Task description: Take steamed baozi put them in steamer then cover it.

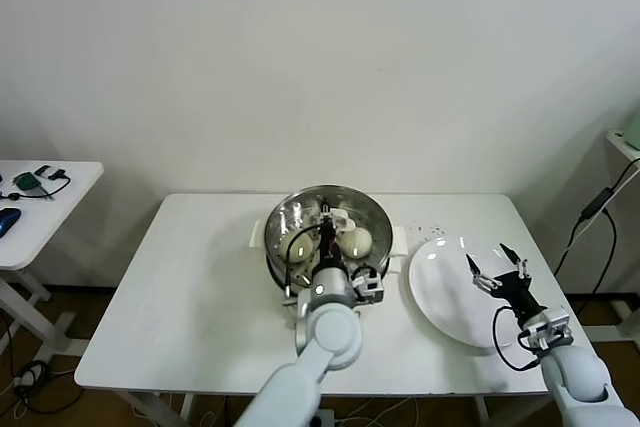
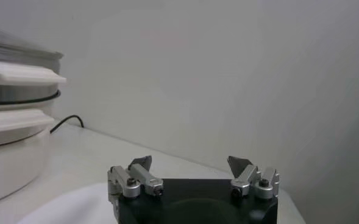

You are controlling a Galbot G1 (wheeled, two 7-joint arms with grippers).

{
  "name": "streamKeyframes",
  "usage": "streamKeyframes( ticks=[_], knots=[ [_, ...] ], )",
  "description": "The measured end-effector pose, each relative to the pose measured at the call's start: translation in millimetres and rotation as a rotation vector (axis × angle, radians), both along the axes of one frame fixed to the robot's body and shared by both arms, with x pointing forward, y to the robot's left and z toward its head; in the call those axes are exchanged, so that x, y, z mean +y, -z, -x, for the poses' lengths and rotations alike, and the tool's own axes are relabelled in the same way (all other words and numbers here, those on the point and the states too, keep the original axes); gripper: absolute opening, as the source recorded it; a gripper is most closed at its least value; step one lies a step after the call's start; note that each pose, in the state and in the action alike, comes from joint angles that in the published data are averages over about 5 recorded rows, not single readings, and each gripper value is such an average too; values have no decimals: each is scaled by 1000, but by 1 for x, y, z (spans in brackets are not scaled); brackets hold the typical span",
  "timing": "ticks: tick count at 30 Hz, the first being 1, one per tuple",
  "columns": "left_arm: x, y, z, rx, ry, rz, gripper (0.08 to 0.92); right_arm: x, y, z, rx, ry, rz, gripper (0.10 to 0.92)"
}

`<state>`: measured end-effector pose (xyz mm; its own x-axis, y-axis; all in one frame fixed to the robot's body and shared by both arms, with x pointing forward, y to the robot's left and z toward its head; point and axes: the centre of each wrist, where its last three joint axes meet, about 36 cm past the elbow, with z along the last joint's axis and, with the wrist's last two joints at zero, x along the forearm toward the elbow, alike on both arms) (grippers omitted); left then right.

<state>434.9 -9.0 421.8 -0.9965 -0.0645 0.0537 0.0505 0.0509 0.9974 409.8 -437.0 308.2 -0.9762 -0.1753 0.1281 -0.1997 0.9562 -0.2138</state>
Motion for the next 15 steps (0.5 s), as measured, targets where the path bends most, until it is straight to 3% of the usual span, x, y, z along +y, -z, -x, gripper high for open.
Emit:
streamKeyframes(
  ticks=[15],
  knots=[
    [13,-27,34,-16,82,76,780,1,-12,0,71,20,36,823]
  ],
)
